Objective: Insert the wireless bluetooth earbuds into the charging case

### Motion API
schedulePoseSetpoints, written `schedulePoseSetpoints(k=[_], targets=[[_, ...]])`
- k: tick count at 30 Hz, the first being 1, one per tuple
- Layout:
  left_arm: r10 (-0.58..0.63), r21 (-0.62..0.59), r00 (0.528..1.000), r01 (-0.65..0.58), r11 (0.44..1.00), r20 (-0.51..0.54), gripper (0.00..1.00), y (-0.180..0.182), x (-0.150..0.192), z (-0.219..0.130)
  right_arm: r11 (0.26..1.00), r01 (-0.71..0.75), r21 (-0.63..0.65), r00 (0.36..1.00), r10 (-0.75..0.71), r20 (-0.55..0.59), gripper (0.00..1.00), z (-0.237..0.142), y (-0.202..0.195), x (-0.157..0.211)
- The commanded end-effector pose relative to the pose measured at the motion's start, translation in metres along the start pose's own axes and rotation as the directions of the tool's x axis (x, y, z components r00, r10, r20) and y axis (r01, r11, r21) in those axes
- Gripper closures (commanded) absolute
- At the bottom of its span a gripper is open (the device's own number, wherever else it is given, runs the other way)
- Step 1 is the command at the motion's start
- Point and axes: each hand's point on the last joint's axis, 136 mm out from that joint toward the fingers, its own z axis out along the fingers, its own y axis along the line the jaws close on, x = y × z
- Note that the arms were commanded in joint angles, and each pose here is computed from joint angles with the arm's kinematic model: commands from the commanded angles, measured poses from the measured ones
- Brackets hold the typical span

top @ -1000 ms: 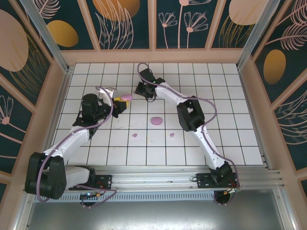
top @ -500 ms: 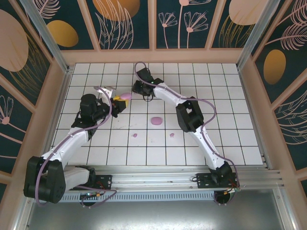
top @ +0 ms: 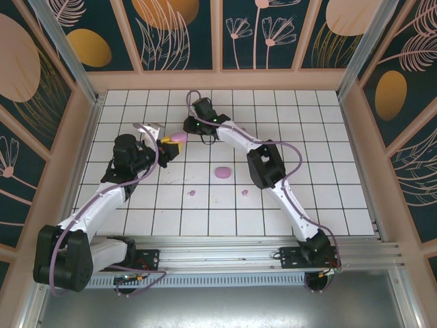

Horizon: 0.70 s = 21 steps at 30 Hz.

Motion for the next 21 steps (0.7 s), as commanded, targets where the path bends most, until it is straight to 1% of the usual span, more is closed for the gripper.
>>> schedulePoseSetpoints(k=[1, 6, 11, 21], targets=[[-0.003, -0.008, 1.0, 0.003, 1.0, 0.01, 1.0, 0.0, -0.003, -0.004, 0.997, 0.059, -0.042, 0.998, -0.059, -0.005, 0.73, -0.001, 0.013, -0.001], [-0.003, -0.011, 1.0, 0.003, 1.0, 0.007, 1.0, 0.0, -0.001, -0.005, 0.993, 0.111, -0.044, 0.991, -0.113, -0.065, 0.77, -0.002, 0.014, 0.014], [-0.008, -0.012, 1.0, 0.008, 1.0, 0.005, 1.0, 0.0, 0.0, -0.006, 0.985, 0.167, -0.037, 0.977, -0.17, -0.128, 0.77, -0.004, 0.011, 0.032], [-0.009, -0.024, 1.0, 0.009, 1.0, 0.01, 1.0, -0.001, -0.001, -0.011, 0.952, 0.304, 0.022, 0.943, -0.298, -0.148, 0.77, -0.002, 0.01, 0.049]])
